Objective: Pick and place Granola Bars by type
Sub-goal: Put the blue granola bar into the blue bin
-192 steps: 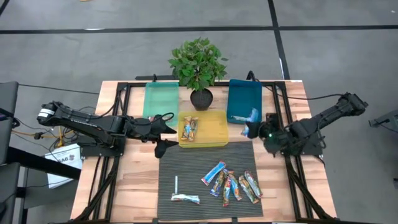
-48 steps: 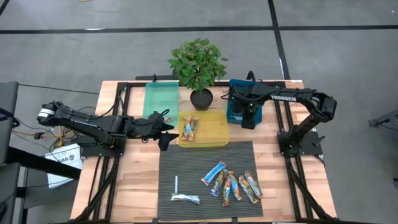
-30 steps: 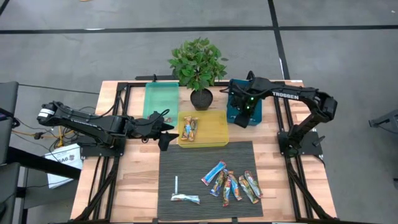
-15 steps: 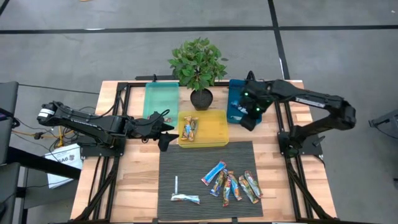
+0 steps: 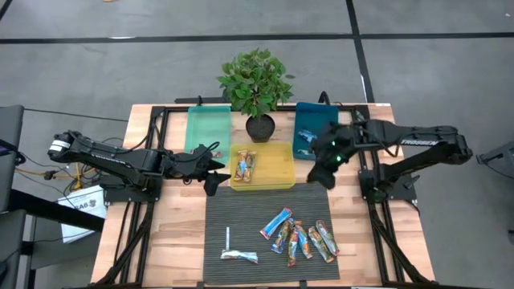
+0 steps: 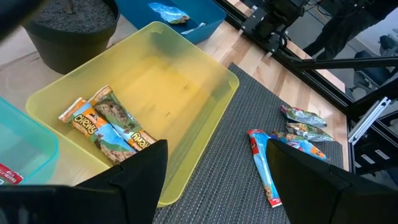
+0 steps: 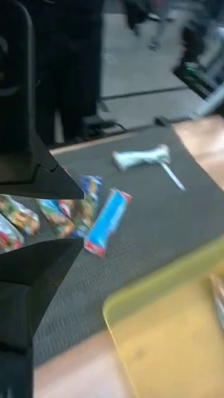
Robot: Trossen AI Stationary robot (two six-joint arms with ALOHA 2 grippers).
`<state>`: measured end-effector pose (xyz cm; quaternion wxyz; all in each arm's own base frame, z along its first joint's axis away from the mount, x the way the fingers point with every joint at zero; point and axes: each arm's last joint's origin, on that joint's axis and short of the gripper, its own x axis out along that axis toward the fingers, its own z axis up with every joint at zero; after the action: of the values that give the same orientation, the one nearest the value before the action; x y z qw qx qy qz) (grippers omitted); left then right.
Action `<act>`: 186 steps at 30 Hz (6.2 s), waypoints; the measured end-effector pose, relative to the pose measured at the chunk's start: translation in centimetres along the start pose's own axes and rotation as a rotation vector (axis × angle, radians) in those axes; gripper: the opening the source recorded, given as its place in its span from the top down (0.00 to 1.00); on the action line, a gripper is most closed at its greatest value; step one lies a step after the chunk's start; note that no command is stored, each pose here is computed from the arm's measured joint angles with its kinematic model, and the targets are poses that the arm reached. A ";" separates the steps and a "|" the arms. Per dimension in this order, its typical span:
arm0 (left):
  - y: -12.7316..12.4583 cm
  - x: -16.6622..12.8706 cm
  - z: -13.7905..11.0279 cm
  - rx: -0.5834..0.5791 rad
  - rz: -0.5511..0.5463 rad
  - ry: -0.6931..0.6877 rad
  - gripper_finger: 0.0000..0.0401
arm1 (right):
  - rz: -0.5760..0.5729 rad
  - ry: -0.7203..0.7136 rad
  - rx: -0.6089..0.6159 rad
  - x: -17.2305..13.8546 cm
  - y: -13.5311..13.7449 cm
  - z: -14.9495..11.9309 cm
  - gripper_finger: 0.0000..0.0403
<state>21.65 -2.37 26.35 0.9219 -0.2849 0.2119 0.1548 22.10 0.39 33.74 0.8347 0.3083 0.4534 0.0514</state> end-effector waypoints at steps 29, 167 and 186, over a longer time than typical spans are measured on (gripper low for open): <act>-0.2 -0.2 -0.7 0.032 0.007 0.047 0.34 | 0.208 0.238 -0.392 10.9 8.9 -4.6 0.75; 0.1 0.2 -1.2 -0.041 0.042 0.091 0.34 | -0.050 0.407 -1.087 25.6 0.6 -5.5 0.84; 0.0 0.2 -1.2 -0.023 0.034 0.088 0.34 | -0.005 0.321 -0.977 22.2 4.0 -1.3 0.84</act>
<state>21.48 -3.04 25.34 0.9057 -0.2982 0.2554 0.1600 34.77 12.35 19.35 0.8014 -0.1305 0.4996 0.3019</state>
